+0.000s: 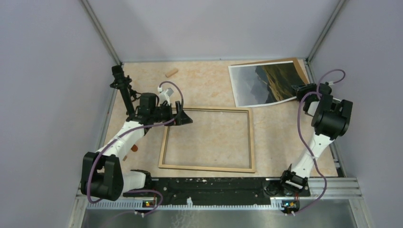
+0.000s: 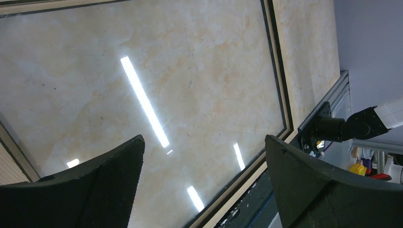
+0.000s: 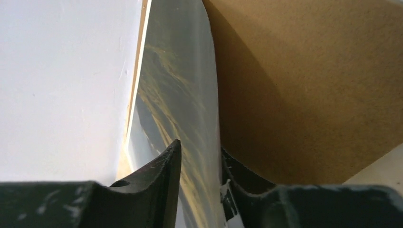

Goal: Put the photo into the frame
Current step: Pick up the photo from the corner of the board.

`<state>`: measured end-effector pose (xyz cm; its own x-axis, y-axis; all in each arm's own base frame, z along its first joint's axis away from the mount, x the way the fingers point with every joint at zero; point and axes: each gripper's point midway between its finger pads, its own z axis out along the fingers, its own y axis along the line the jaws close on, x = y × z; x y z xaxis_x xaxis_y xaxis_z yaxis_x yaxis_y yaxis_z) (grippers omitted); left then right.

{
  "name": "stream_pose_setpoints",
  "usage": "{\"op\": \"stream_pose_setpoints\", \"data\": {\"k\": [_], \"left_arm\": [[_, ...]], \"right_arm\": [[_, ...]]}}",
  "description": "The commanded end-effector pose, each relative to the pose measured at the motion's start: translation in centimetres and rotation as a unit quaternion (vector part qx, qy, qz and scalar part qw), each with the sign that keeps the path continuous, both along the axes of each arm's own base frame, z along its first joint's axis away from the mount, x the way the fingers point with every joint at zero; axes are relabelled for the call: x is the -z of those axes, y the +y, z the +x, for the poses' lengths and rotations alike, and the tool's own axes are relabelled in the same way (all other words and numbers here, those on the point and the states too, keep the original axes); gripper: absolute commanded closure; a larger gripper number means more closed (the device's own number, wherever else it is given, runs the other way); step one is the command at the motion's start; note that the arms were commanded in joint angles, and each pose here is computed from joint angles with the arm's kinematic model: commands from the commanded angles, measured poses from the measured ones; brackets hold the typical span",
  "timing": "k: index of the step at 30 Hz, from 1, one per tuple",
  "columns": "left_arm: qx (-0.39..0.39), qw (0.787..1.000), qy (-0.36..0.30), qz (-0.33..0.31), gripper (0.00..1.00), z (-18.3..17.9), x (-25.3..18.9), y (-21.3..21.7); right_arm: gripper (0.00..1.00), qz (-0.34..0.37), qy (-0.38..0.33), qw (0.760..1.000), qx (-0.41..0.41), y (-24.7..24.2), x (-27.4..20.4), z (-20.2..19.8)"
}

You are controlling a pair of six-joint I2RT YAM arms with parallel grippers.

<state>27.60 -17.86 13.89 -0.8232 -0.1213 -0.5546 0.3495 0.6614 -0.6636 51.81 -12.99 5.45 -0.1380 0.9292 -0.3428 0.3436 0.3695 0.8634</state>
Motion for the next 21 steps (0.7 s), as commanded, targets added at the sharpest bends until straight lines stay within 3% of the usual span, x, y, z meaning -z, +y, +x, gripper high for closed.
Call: {"op": "stream_pose_setpoints", "data": {"k": [1,3,4,13,16,21], "left_arm": [[-0.002,1.000,-0.029,0.005,0.02,1.0,-1.3,0.2],[-0.004,1.000,-0.029,0.006,0.02,1.1,-1.3,0.3],[-0.005,1.000,-0.029,0.006,0.02,1.1,-1.2,0.3],[-0.035,0.999,-0.041,-0.001,0.02,2.2,-2.2,1.8],[-0.046,0.998,-0.049,0.004,0.02,2.2,-2.5,2.2],[-0.084,0.993,-0.073,0.027,0.02,3.1,-3.6,3.6]], "right_arm": [[0.81,-0.064,-0.030,0.997,0.017,-1.2,-2.8,2.0],[0.97,-0.083,-0.035,0.996,0.007,-1.0,-5.3,1.9],[1.00,-0.097,-0.031,0.995,0.009,-1.2,-6.6,1.6],[1.00,-0.279,0.027,0.960,0.011,-1.1,-21.1,-5.7],[1.00,-0.360,0.038,0.932,-0.003,0.6,-25.8,-8.6],[1.00,-0.523,0.048,0.850,-0.045,7.0,-31.7,-12.8]]}}
